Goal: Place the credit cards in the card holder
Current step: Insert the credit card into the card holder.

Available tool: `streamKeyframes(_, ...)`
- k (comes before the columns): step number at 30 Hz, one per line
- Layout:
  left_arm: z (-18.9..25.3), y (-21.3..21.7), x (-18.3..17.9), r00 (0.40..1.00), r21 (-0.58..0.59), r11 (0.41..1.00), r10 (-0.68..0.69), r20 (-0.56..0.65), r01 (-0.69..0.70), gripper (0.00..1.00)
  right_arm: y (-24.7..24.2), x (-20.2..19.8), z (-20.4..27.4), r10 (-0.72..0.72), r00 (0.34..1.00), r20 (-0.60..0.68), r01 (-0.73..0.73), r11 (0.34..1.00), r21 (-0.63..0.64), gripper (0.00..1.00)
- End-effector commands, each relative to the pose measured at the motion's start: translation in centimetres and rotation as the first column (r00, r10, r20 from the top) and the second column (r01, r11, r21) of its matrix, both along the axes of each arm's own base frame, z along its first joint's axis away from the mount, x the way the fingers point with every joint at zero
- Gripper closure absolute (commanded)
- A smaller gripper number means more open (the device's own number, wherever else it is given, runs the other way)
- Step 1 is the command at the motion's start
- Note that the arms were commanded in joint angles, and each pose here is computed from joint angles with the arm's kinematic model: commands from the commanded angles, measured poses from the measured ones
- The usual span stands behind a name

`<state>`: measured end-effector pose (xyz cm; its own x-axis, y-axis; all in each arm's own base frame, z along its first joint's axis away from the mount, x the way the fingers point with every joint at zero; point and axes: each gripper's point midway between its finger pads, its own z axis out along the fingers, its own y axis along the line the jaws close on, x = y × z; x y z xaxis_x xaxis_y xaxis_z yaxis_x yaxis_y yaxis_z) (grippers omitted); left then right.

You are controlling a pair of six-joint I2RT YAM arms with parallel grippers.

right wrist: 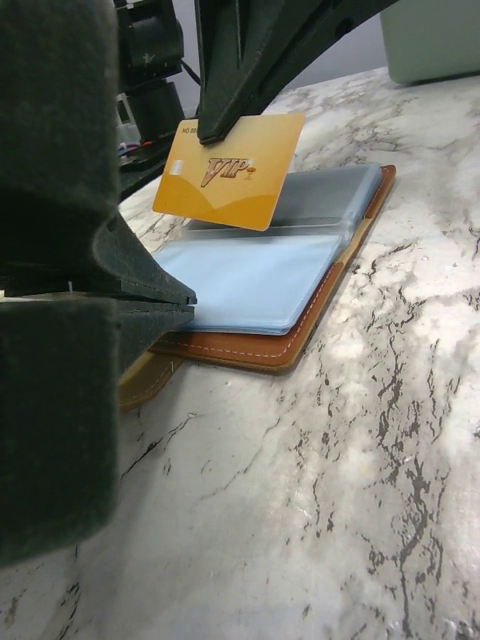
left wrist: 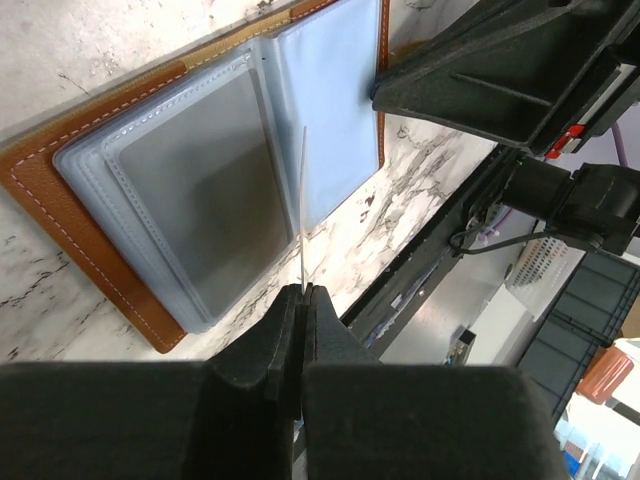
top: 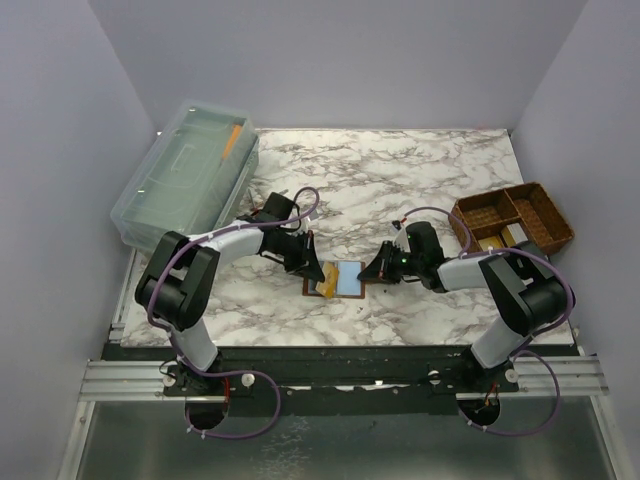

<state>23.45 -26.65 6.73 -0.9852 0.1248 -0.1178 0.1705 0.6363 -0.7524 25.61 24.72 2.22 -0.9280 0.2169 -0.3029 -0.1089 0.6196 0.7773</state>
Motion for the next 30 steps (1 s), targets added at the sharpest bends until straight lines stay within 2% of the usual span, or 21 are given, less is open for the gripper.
streamKeyframes(1,-0.5,-0.1,-0.5,1.0,-0.028,1.0,-0.015,-0.025,0.014,1.0,-0.6,-0.4,-1.7,-0.022,0.999,-0.029,0.021,0.999,-0.05,0.98)
streamKeyframes(17,-1.6,-0.5,-0.2,0.998,-0.041,0.999,-0.027,-0.057,0.024,1.0,-0.5,-0.3,-1.4,-0.017,1.0,-0.02,0.017,0.999,-0.041,0.99)
streamKeyframes(30,-2.8,-1.0,0.9,0.996,-0.022,0.999,0.023,-0.085,-0.025,1.0,-0.4,-0.5,-1.6,-0.007,1.0,-0.019,0.006,0.999,-0.034,0.99)
